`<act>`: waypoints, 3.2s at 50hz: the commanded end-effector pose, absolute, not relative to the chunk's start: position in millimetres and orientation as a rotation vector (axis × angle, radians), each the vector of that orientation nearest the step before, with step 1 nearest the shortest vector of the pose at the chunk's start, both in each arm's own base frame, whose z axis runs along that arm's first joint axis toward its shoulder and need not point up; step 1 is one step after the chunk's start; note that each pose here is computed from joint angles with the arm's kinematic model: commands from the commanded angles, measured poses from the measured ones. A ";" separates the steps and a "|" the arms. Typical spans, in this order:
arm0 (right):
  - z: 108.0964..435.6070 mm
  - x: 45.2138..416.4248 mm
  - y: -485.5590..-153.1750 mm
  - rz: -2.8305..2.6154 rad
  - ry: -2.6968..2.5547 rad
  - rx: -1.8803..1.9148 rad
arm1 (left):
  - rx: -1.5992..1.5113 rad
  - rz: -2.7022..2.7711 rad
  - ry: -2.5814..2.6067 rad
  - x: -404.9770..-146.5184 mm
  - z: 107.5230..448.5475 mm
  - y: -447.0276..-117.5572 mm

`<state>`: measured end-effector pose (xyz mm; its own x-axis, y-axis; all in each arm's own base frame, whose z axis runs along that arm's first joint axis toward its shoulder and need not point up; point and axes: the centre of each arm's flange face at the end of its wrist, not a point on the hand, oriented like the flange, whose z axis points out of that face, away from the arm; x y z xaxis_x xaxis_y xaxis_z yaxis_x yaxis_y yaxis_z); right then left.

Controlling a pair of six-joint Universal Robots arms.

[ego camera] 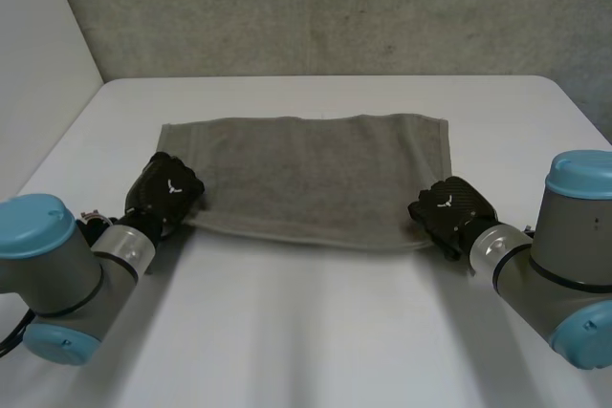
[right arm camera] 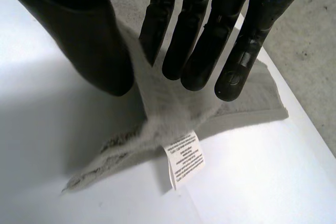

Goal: Fold the towel.

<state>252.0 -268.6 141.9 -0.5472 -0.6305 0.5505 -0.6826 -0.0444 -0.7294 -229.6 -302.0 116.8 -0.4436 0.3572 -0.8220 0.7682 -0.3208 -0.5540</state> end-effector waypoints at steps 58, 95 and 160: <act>170.6 188.0 -324.7 1.662 -2.132 1.079 | 1.323 -1.766 1.647 -195.4 127.7 -305.9; 282.6 142.6 -259.3 1.675 -1.995 1.259 | 1.492 -1.994 1.430 -199.2 219.7 -227.6; 194.6 251.3 -451.5 1.898 -1.974 1.037 | 1.260 -1.786 1.578 -256.0 159.9 -393.9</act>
<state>245.8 -455.9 164.2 -0.6518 -0.3795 0.6566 -0.6946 -0.0486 -0.7177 -258.7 -391.9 127.4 -0.4486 0.3171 -0.8356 0.8067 -0.2589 -0.5313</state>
